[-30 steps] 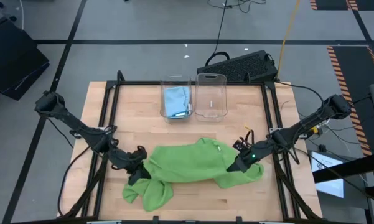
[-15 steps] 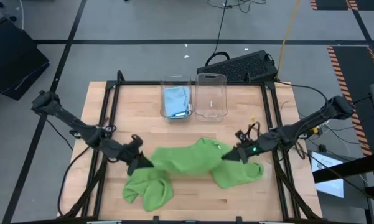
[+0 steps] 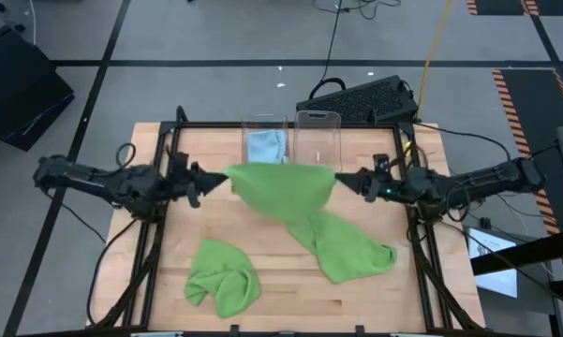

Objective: Fold microfiber towels
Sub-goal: Fold the top left green microfiber towel

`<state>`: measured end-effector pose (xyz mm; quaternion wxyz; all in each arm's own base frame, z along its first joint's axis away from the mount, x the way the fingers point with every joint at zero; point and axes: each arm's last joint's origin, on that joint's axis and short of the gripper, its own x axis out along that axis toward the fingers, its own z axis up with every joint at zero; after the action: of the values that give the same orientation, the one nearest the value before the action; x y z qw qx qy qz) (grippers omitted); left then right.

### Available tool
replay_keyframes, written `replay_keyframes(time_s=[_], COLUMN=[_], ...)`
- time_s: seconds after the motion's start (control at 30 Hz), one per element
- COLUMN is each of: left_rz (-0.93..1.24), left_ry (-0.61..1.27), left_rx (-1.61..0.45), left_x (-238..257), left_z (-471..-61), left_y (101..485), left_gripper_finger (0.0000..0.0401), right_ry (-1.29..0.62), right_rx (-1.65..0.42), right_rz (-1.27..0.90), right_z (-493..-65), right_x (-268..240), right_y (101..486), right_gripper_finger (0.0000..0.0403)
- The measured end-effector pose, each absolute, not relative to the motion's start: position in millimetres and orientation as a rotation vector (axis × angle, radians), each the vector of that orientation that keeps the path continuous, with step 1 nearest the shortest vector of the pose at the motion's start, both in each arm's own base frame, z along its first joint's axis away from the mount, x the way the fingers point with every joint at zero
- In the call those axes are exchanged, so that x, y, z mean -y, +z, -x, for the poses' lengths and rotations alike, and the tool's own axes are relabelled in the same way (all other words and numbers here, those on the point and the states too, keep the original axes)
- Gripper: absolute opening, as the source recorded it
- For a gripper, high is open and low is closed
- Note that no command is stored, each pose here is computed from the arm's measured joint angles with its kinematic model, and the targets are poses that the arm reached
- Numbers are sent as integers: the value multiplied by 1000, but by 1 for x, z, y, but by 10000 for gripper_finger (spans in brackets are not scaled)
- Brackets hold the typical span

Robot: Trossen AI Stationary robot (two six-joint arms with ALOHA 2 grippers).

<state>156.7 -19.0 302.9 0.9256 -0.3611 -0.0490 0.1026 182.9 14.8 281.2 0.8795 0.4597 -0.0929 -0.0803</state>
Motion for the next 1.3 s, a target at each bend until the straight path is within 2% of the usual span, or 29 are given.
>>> replay_keyframes(time_s=[0.07, 0.13, 0.33, 0.5, 0.6, 0.73, 0.93, 1.13, 1.3], left_rz=[732, 737, 802, 792, 803, 869, 956, 996, 950], left_ry=[138, 74, 99, 44, -17, -89, -96, -243, -160], left_rx=[117, 32, -579, -882, -927, -874, -904, -890, -862], left_x=[18, 20, 37, 53, 61, 72, 96, 122, 117], left_z=[-157, -158, -149, -141, -145, -159, -177, -186, -187], left_y=[308, 302, 248, 228, 225, 227, 216, 213, 210], left_gripper_finger=[2, 2, 2, 1, 2, 1, 1, 1, 3], right_ry=[-134, -83, -40, -24, 5, 25, 53, 89, 17], right_rx=[227, 199, -140, -373, -451, -506, -634, -767, -739], right_rz=[-925, -901, -959, -1045, -1086, -1141, -1186, -1181, -1128], right_z=[-182, -181, -179, -174, -173, -172, -174, -172, -174], right_x=[-13, -15, -29, -39, -43, -47, -68, -90, -86], right_y=[286, 287, 260, 243, 239, 236, 226, 214, 210], right_gripper_finger=[0, 0, 0, 0, 0, 0, 0, 0, 0])
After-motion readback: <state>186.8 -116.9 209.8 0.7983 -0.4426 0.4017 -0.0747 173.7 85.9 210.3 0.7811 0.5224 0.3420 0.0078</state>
